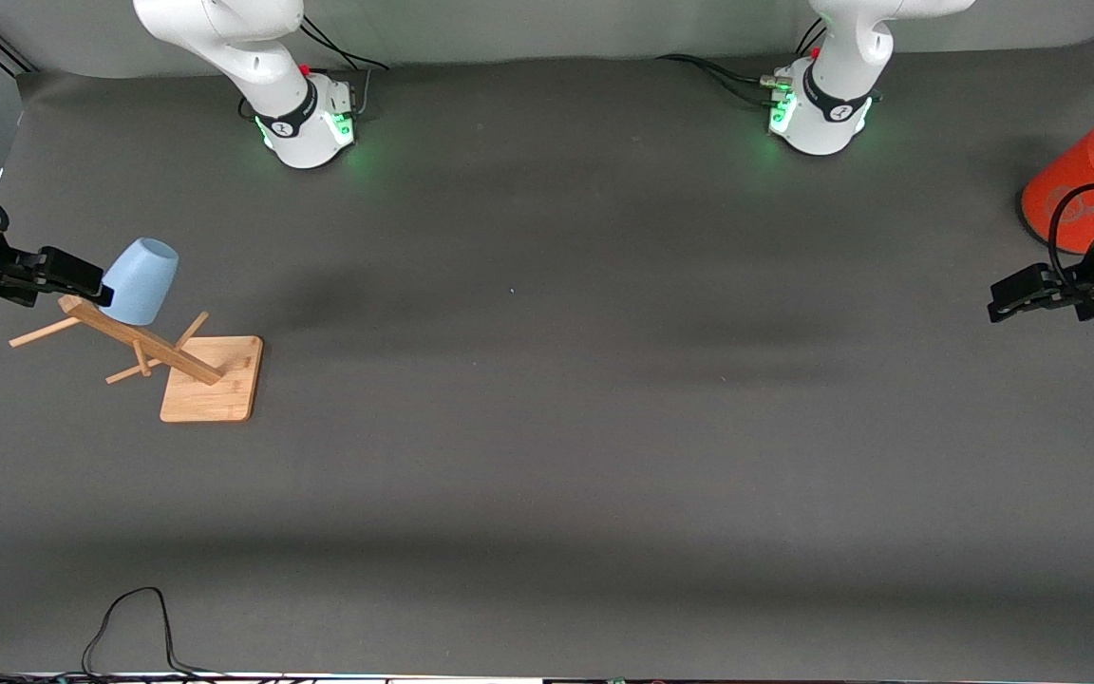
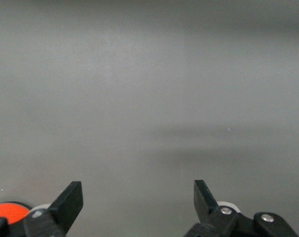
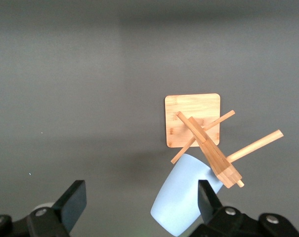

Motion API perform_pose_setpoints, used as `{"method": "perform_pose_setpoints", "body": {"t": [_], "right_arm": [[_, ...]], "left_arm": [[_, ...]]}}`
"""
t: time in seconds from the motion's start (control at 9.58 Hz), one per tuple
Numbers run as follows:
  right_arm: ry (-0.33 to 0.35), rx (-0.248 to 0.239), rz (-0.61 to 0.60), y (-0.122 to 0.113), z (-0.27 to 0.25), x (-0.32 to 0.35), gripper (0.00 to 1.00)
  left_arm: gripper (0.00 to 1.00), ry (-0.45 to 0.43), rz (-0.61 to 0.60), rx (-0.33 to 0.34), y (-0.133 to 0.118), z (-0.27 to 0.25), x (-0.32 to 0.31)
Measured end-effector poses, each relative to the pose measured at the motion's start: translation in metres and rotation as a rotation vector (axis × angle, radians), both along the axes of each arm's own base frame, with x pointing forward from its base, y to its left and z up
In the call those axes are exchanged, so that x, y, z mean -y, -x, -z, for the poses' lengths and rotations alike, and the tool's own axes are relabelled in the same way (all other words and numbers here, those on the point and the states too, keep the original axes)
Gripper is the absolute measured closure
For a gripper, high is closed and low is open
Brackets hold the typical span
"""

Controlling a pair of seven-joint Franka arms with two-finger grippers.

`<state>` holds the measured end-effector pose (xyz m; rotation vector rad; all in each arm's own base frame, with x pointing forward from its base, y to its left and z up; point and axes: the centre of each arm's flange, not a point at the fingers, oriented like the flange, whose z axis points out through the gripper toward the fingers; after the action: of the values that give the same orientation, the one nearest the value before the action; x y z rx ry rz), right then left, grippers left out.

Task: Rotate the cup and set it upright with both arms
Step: 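Move the right gripper toward the light blue cup on the wooden stand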

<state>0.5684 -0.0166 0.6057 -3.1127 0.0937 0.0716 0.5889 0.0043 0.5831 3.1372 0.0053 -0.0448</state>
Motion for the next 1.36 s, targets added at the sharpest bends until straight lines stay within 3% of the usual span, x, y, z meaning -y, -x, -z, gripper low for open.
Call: {"method": "perform_pose_setpoints", "body": {"t": [0.94, 1.36], "right_arm": [[0.003, 0.01, -0.006, 0.0, 0.001, 0.0, 0.0], [0.031, 0.002, 0.027, 0.046, -0.006, 0.024, 0.0]], "left_arm": [[0.0, -0.023, 0.003, -0.006, 0.001, -0.003, -0.002], [0.0, -0.037, 0.009, 0.009, 0.0, -0.01, 0.0]]}}
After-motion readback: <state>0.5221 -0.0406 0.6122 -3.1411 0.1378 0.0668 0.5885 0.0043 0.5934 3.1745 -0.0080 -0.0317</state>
